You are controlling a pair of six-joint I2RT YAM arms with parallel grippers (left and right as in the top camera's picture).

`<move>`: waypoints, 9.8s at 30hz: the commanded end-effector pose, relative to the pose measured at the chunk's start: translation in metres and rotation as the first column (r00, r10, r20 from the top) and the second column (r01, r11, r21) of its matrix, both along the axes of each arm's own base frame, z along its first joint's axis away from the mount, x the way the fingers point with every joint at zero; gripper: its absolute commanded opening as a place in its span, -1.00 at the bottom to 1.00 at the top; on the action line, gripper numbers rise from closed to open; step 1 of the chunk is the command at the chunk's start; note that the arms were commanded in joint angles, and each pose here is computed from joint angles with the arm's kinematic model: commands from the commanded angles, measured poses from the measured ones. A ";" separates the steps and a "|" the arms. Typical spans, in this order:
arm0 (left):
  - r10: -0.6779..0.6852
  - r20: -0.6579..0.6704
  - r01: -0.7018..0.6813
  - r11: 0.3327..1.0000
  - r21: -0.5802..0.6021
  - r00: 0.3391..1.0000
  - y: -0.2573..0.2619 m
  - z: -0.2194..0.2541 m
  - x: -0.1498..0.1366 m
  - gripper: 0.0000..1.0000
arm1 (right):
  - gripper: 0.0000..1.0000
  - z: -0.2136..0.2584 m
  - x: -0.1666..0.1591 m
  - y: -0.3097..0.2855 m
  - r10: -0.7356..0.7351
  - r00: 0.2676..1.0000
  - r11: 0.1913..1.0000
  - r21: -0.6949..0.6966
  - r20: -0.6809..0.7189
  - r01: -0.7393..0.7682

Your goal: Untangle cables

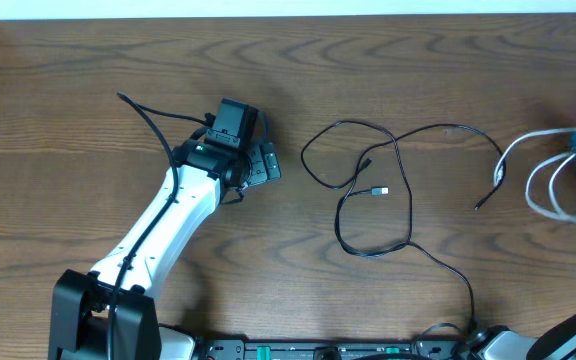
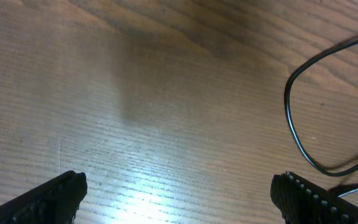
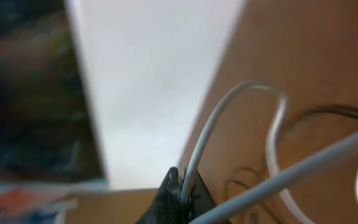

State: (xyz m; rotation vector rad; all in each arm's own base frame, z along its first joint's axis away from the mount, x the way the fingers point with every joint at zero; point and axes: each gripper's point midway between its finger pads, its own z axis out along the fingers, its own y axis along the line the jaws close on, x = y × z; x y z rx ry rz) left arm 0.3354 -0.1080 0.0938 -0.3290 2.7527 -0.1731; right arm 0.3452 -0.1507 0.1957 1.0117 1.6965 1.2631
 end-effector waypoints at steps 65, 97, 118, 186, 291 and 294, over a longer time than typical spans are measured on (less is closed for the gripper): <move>0.004 0.022 -0.004 1.000 0.014 1.000 0.003 0.003 0.005 0.99 | 0.99 -0.141 0.026 -0.077 -0.246 0.610 0.747 -0.548 -0.753 -0.377; 0.004 0.022 -0.004 1.000 0.014 1.000 0.003 0.003 0.005 0.99 | 0.98 -0.165 0.064 0.046 -0.030 0.615 0.467 -0.555 -0.788 -0.688; 0.004 0.021 -0.004 1.000 0.014 1.000 0.003 0.003 0.004 0.99 | 0.44 -0.240 0.033 0.110 0.121 0.633 0.438 -0.531 -0.764 -0.725; -0.302 -0.225 0.285 0.953 -0.103 0.926 -0.089 -0.021 -0.099 0.43 | -0.13 -0.188 0.005 0.259 0.394 0.422 0.119 -0.410 -0.816 -0.904; 0.016 -0.272 -0.180 0.785 -0.593 0.962 -0.051 -0.058 0.022 -0.86 | 0.82 -0.163 -0.027 0.384 0.577 0.391 0.431 -0.139 -0.717 -0.892; -0.023 -0.235 -0.124 0.797 -0.591 0.972 -0.051 -0.058 0.022 -0.85 | 0.83 -0.169 -0.034 0.388 0.534 0.389 0.520 -0.071 -0.750 -0.851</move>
